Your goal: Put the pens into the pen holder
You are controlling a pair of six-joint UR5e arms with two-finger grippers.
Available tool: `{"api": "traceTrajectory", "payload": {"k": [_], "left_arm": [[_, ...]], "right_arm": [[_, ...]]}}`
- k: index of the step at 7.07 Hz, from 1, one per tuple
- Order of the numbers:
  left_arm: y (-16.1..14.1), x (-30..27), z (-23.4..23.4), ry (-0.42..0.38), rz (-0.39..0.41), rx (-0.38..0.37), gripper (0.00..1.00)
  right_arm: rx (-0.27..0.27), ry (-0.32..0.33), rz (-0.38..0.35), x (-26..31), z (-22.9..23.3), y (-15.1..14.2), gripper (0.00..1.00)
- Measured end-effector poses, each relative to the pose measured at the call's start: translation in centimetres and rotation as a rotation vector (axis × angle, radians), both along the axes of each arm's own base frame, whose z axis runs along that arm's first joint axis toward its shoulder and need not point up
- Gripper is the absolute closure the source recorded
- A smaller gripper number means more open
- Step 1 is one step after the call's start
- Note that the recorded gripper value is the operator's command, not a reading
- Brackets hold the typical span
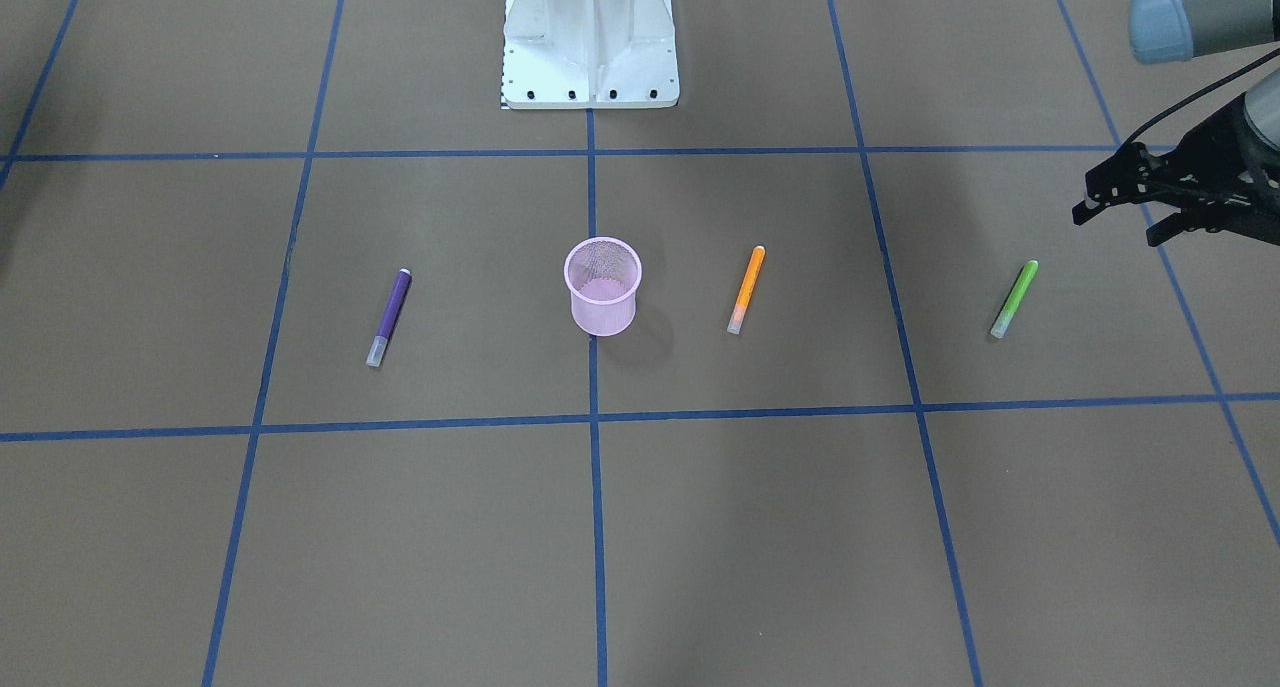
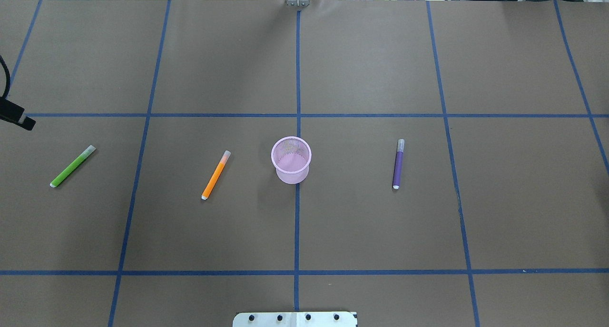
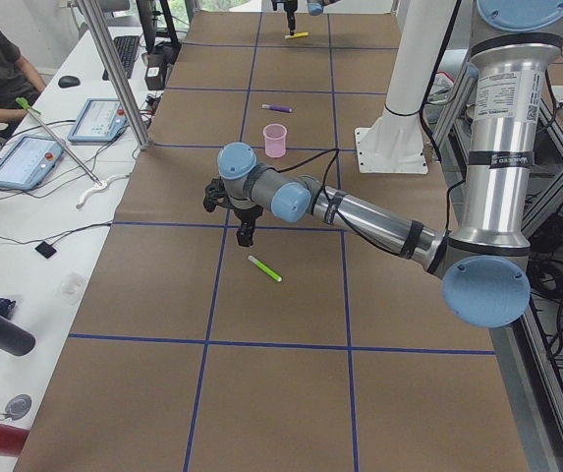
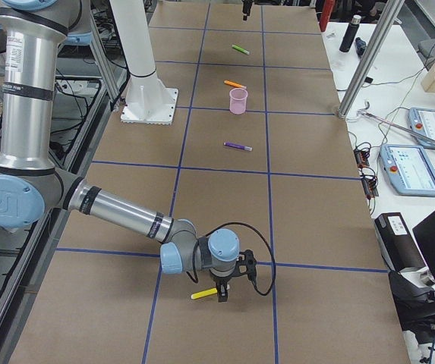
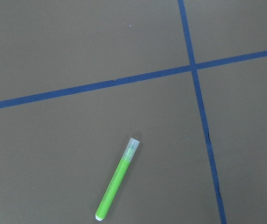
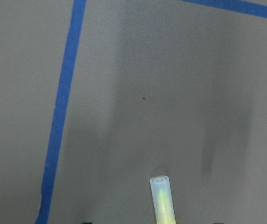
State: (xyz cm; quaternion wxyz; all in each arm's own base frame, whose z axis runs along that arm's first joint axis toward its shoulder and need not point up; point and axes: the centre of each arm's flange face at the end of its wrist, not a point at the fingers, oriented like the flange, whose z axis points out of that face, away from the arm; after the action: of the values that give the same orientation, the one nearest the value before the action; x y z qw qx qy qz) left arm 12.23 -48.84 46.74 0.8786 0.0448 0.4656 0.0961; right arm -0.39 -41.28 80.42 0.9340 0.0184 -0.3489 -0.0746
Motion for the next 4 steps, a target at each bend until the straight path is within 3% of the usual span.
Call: {"api": "traceTrajectory", "payload": {"k": [2, 4], "left_arm": [[-0.02, 0.02, -0.14, 0.001, -0.001, 0.001, 0.00], [-0.02, 0.03, -0.17, 0.001, -0.001, 0.001, 0.00]], "right_arm": [[-0.013, -0.005, 0.007, -0.09, 0.27, -0.25, 0.34], [-0.033, -0.020, 0.014, -0.22, 0.59, -0.23, 0.37]]}}
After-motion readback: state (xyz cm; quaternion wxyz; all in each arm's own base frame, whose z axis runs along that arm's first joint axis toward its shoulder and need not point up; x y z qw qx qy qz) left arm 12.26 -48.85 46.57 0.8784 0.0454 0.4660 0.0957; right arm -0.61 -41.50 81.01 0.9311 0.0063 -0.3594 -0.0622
